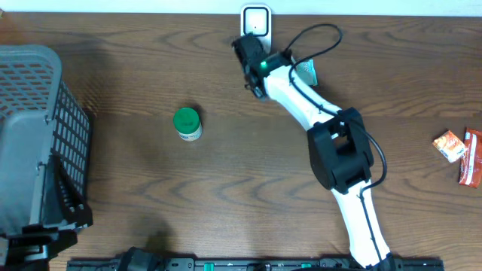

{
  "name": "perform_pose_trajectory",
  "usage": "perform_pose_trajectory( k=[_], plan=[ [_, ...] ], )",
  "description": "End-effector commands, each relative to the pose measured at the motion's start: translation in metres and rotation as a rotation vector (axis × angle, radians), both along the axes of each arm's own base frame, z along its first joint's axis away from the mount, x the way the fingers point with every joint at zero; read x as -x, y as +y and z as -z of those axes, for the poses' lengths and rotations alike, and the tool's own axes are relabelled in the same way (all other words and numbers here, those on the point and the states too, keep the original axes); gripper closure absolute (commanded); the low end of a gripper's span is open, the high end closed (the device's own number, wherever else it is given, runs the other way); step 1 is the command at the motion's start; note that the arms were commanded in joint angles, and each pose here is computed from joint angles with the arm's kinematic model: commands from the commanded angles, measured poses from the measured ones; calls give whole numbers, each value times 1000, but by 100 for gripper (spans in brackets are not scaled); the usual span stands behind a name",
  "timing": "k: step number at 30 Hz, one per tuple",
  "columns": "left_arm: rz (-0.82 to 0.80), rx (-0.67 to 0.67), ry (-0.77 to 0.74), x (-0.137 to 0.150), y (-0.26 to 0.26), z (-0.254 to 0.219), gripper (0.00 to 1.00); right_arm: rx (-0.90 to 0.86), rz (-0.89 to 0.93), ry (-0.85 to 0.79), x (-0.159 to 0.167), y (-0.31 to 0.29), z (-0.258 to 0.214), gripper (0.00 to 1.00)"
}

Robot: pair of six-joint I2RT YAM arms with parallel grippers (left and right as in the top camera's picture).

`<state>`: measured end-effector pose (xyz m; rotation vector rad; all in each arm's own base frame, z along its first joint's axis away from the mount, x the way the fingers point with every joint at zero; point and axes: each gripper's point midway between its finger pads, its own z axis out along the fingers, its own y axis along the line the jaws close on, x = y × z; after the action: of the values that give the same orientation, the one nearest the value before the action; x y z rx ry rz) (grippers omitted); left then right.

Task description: Scan the item barcode

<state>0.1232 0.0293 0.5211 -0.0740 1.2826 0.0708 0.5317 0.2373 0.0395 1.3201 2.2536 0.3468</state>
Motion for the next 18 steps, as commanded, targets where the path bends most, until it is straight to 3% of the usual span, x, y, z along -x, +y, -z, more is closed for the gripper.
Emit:
perform_pose_trajectory(
  k=[1, 12, 18],
  plan=[
    [-9, -45, -1, 1, -1, 0, 2, -28, -70, -48, -25, -6, -21, 99],
    [-9, -44, -1, 1, -1, 0, 2, 89, -53, -110, -62, -72, -23, 99],
    [-9, -42, -8, 2, 0, -2, 2, 106, -61, -69, -65, -82, 10, 99]
  ],
)
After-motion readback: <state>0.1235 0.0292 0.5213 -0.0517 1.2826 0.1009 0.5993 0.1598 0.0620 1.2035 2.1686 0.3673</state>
